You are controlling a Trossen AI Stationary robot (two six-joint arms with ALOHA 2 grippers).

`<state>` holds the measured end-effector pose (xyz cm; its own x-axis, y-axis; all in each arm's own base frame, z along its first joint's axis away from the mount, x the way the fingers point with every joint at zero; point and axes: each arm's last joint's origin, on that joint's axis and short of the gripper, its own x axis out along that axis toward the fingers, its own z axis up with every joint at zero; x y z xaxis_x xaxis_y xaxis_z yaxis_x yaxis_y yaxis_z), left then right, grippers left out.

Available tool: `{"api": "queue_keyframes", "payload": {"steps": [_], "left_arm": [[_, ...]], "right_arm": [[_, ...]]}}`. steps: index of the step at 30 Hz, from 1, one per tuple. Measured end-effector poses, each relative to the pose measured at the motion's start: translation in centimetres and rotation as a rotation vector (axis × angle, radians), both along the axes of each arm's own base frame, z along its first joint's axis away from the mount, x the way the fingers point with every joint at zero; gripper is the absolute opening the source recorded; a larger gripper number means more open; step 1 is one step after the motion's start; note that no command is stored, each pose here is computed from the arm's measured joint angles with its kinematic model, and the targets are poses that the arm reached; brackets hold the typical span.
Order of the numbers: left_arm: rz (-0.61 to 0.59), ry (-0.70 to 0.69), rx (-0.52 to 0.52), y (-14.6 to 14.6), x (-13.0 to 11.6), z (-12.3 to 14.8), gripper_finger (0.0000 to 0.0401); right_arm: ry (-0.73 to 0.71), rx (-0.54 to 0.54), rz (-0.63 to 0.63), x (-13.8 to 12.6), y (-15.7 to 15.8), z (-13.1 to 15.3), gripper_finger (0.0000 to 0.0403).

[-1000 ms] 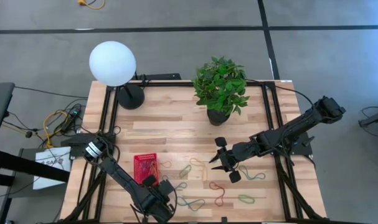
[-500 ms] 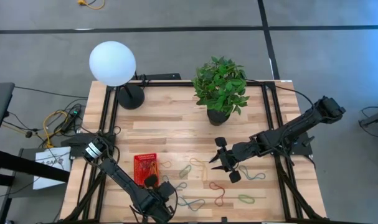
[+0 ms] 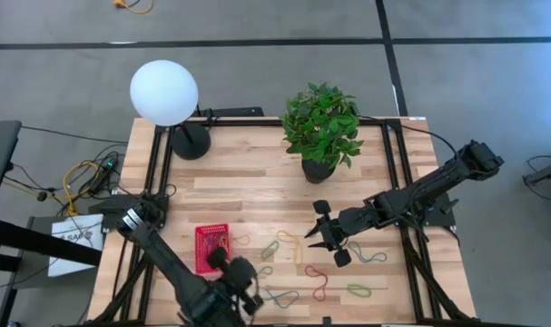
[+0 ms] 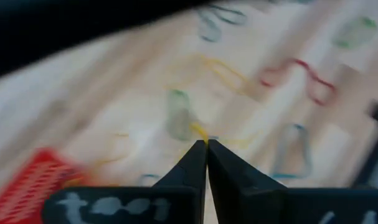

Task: Pick and place items into bin
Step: Put the yellow rubber band into the red bin

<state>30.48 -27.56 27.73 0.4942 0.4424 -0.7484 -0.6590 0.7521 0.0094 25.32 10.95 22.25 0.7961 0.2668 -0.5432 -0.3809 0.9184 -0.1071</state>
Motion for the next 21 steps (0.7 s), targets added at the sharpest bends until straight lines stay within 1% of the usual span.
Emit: {"api": "queue_keyframes", "payload": {"steps": [2,3,4,6,8,11,14,17,21], "left_arm": [[0.078,0.025,0.027,0.5,-1.1,0.8,0.0000],[0.106,0.028,0.008,0.6,-1.3,0.8,0.0000],[0.105,0.037,-0.005,0.6,-1.3,0.6,0.0000],[0.084,0.082,0.006,0.5,-1.7,0.1,0.0000],[0.123,0.097,-0.020,0.5,-1.7,-0.5,0.0000],[0.158,0.184,-0.015,0.7,-2.0,-2.6,0.0000],[0.246,0.237,-0.020,1.2,-2.6,-4.5,0.0000],[0.324,0.333,-0.029,1.7,-3.5,-6.6,0.0000],[0.414,0.469,-0.010,2.6,-4.8,-9.1,0.0000]], "right_arm": [[0.003,0.010,-0.007,0.0,0.0,0.0,0.0118],[0.006,0.016,-0.011,0.0,0.0,0.0,0.0118],[0.006,0.019,-0.014,0.0,0.0,0.0,0.0118],[0.007,0.019,-0.014,0.0,0.0,0.0,0.0118],[0.008,0.019,-0.014,0.0,0.0,0.0,0.0118],[0.006,0.020,-0.014,0.0,0.0,0.0,0.0118],[0.005,0.020,-0.014,0.0,0.0,0.0,0.0118],[0.005,0.019,-0.014,0.0,0.0,0.0,0.0118],[0.003,0.014,-0.010,0.0,0.0,0.0,0.0118]]}}
